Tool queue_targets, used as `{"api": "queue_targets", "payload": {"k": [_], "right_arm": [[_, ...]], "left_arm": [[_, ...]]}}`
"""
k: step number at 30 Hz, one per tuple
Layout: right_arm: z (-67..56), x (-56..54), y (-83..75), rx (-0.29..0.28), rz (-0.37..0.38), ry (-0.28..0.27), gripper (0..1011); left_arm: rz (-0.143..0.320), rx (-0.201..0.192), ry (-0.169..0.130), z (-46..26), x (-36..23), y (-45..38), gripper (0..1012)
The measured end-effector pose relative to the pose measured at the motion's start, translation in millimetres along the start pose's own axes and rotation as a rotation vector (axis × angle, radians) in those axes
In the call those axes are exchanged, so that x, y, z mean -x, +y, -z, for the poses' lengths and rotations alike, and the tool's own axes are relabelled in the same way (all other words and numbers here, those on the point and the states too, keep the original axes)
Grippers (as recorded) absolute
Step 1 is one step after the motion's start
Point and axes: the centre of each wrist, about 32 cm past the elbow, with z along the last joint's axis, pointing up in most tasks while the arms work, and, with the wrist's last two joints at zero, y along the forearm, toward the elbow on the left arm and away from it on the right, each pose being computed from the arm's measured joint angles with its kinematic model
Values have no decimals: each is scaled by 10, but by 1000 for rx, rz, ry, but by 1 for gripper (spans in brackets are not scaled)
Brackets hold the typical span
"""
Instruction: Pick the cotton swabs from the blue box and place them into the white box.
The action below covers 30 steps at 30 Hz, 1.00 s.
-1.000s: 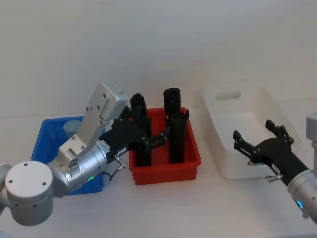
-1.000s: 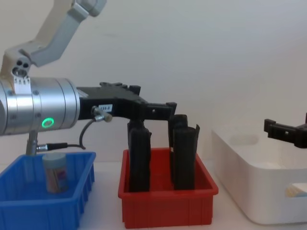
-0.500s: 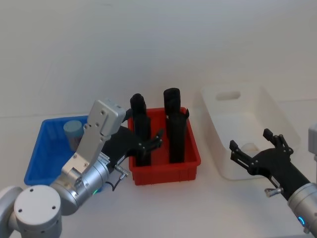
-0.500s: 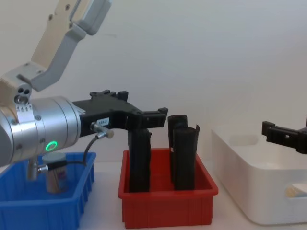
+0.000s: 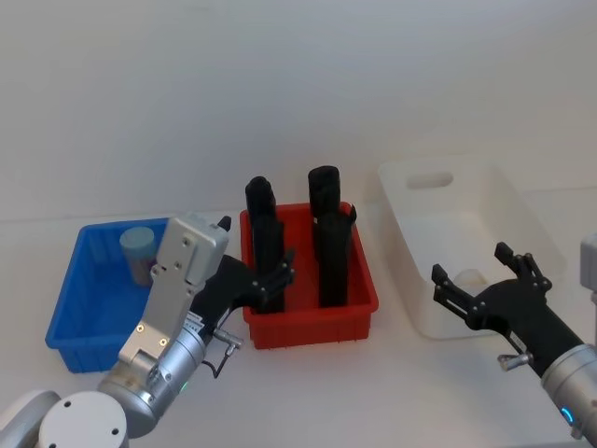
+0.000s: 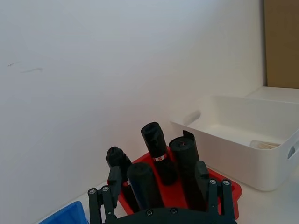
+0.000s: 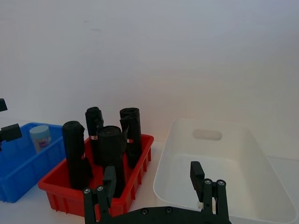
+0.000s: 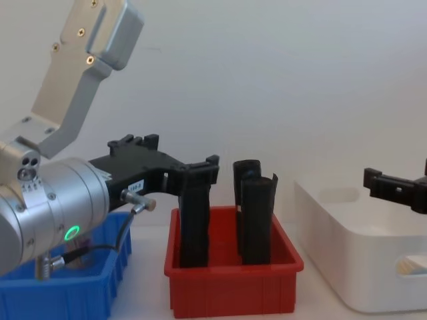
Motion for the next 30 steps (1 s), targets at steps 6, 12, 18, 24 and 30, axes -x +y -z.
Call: {"api": "queue_targets", "payload": {"k": [6, 12, 18, 24, 30], "right_arm": [[19, -31, 53, 4, -14, -8, 1002], [56, -84, 160, 12, -32, -23, 1002], [85, -134, 296, 16, -60, -42, 1001], [114, -170, 437, 17, -89, -55, 1002], [155, -211, 653, 20, -136, -66, 1002]], "left_arm": [[-16, 4, 3, 21, 30, 20, 1004], [-18, 4, 3, 22, 32, 22, 1004], [-19, 5, 3, 22, 31, 22, 1004], [-19, 5, 4, 21, 29, 21, 1004], [-19, 4, 4, 23, 29, 21, 1004]]}}
